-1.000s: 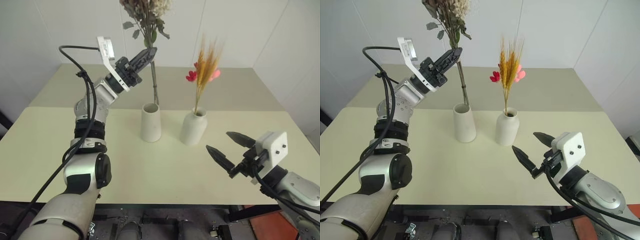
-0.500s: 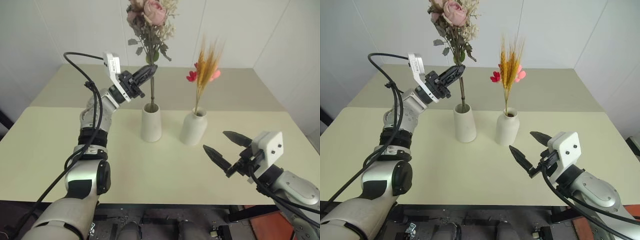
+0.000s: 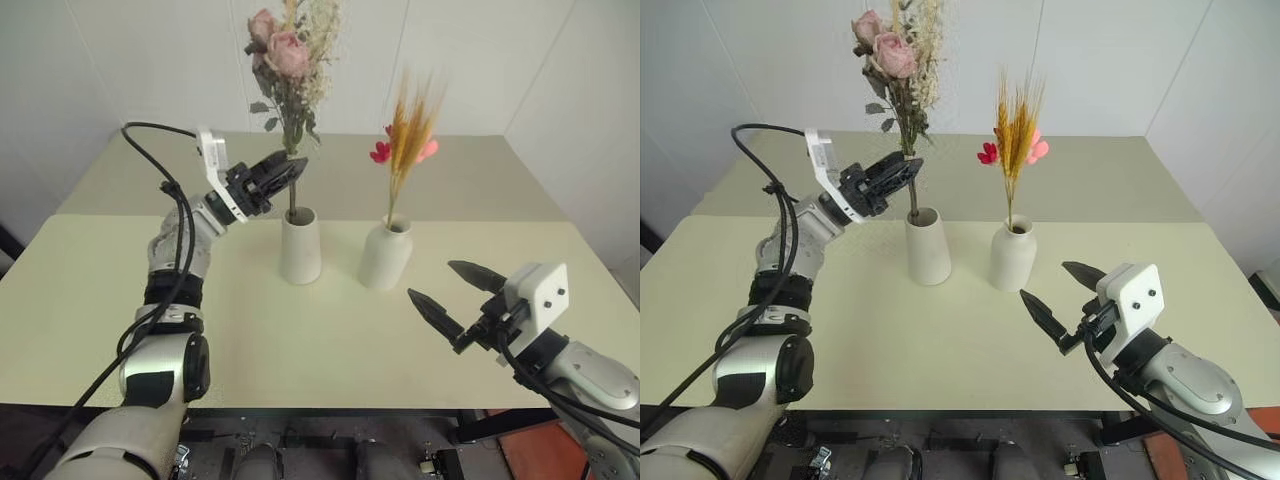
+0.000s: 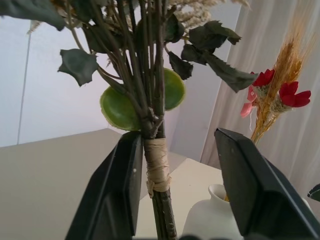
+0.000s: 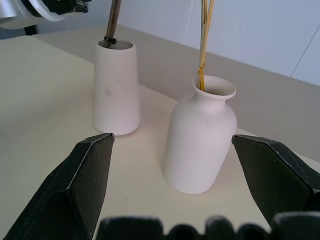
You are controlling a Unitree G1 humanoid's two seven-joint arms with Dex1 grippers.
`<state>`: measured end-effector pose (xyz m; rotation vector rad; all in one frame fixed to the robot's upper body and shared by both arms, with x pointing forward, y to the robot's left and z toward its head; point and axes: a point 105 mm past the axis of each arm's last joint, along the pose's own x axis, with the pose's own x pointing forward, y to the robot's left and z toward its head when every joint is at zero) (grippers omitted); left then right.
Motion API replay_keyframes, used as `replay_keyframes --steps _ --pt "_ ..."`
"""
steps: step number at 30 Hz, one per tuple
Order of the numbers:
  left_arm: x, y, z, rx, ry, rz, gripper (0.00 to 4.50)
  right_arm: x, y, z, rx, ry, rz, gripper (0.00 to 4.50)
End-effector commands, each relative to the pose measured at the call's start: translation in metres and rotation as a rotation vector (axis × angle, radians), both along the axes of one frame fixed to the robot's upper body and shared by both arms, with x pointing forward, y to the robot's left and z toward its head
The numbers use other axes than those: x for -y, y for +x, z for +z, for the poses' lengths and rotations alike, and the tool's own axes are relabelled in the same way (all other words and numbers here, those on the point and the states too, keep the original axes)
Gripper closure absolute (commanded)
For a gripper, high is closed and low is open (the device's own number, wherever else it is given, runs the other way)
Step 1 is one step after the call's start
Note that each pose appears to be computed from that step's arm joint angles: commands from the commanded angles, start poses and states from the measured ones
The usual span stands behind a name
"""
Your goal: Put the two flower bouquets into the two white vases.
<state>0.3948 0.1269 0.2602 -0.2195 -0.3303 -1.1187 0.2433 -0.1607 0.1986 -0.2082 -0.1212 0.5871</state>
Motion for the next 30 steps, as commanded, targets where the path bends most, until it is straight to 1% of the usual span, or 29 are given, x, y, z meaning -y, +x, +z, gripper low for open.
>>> replay_keyframes --steps 1,3,4,9,13,16,19,20,22,24,28,30 --pt "-0.007 -0.019 -0.004 0.025 0.067 -0.055 0.75 0.001 -0.003 0.01 0.052 -0.008 0.004 0.01" --pt "-0.012 -0.025 -0.007 0.014 0.07 -0.065 0.08 0.002 -0.002 0.009 0.05 -0.003 0.009 0.01" --pt "-0.013 -0.026 -0.009 0.011 0.085 -0.058 0.03 0.002 -0.001 0.009 0.048 -0.001 0.011 0.01" --pt "-0.007 -0.025 -0.014 0.016 0.165 -0.034 0.03 0.005 0.007 0.008 0.042 0.003 0.013 0.01" --pt "0.0 -0.02 -0.004 0.063 0.199 0.009 0.03 0.006 0.014 0.006 0.036 -0.012 0.014 0.01" --pt "-0.009 -0.021 -0.001 0.048 0.224 0.032 0.03 0.007 0.015 0.005 0.036 -0.025 0.014 0.01" --pt "-0.032 -0.024 -0.017 0.019 0.341 0.095 0.03 0.01 0.013 0.004 0.034 -0.038 -0.003 0.01" --pt "-0.042 -0.027 -0.021 0.003 0.359 0.105 0.03 0.012 0.012 0.004 0.033 -0.042 -0.009 0.01" --pt "-0.064 -0.036 -0.023 -0.05 0.345 0.117 0.03 0.016 0.01 0.003 0.029 -0.045 -0.027 0.01" --pt "-0.085 -0.05 -0.025 -0.087 0.364 0.129 0.03 0.022 0.008 0.002 0.022 -0.045 -0.05 0.01" --pt "-0.116 -0.084 -0.035 -0.139 0.51 0.121 0.03 0.037 0.007 0.0 0.007 -0.063 -0.089 0.01" --pt "-0.129 -0.097 -0.031 -0.147 0.565 0.146 0.03 0.048 0.004 0.002 0.004 -0.08 -0.098 0.01"
